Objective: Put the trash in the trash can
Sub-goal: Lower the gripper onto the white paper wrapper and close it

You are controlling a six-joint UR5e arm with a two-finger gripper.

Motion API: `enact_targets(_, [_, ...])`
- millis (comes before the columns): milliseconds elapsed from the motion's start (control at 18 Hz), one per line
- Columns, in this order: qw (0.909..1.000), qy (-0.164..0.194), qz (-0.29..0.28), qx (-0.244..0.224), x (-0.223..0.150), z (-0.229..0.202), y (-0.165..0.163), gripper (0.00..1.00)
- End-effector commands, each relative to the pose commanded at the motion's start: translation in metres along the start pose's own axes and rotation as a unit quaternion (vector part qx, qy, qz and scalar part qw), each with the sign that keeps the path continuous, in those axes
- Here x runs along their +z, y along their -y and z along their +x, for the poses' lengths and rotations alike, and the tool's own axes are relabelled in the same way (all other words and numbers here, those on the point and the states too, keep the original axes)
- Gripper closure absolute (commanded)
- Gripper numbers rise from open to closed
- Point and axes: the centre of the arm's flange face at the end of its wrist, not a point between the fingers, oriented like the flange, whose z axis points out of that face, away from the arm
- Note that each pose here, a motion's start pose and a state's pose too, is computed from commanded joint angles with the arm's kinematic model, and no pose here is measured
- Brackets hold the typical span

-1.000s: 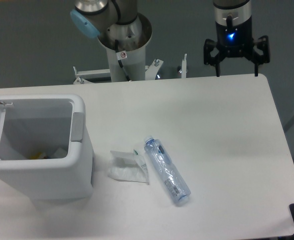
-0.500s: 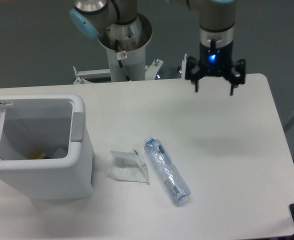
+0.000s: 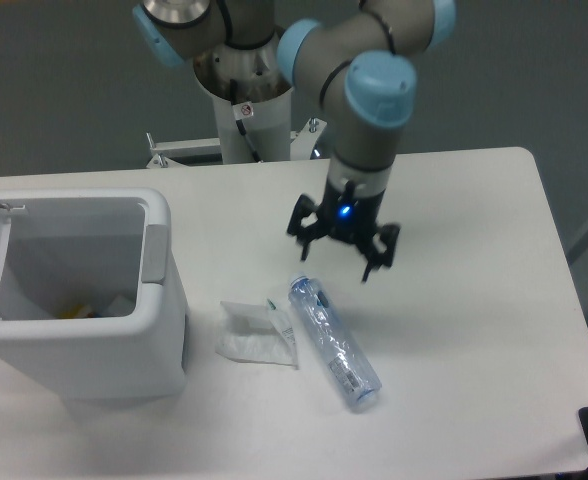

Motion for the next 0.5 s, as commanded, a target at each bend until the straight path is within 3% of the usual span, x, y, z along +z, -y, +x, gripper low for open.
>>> enact_targets(222, [0.9979,-0.025,-0.011,0.06,0.023,0.035,0.018,0.0])
enact_targets(333, [0.9937,-0.039,-0.049,0.093,0.052,0.056,0.019,0.0])
enact_targets(500, [0.9895,-0.03,-0.075,0.12,0.092,0.059,0.026,0.0])
